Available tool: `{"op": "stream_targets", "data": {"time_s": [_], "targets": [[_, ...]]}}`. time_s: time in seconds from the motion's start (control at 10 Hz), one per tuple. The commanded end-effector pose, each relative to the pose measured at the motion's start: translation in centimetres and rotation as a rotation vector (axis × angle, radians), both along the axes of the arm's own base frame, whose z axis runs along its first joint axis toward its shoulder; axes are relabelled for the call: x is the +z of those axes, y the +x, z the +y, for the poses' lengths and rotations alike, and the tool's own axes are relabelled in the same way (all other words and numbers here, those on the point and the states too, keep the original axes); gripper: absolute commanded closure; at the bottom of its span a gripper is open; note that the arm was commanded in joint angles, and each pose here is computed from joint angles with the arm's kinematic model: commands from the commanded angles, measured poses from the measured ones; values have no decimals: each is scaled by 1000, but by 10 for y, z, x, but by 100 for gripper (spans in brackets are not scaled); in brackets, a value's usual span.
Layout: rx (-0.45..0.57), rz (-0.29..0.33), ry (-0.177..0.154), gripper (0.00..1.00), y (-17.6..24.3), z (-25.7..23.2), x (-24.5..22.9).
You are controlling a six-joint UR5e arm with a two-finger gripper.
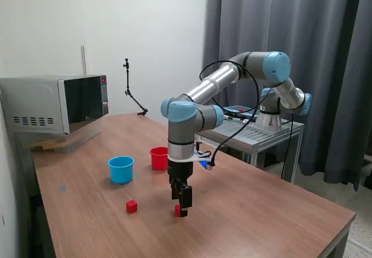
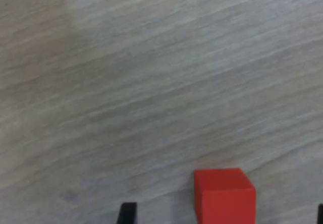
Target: Place red objects in the red bin, and blue objects in the blue bin.
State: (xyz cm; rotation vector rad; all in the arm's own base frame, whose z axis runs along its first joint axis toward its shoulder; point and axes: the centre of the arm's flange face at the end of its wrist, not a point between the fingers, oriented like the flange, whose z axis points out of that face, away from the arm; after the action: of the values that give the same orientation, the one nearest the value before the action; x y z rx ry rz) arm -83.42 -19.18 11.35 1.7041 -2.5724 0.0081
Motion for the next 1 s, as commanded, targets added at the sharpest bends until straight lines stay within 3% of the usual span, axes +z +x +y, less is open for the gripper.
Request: {"op": "stream_targets", "data": {"time_s": [0.0,0.5,0.6,0.9], "targets": [[3,-2,0,0,2,-5,-1],[16,-3,1,0,2,-6,-2],[16,-3,1,100,3,-6,-2],[27,-8,1,100,4,-6,-6]]}}
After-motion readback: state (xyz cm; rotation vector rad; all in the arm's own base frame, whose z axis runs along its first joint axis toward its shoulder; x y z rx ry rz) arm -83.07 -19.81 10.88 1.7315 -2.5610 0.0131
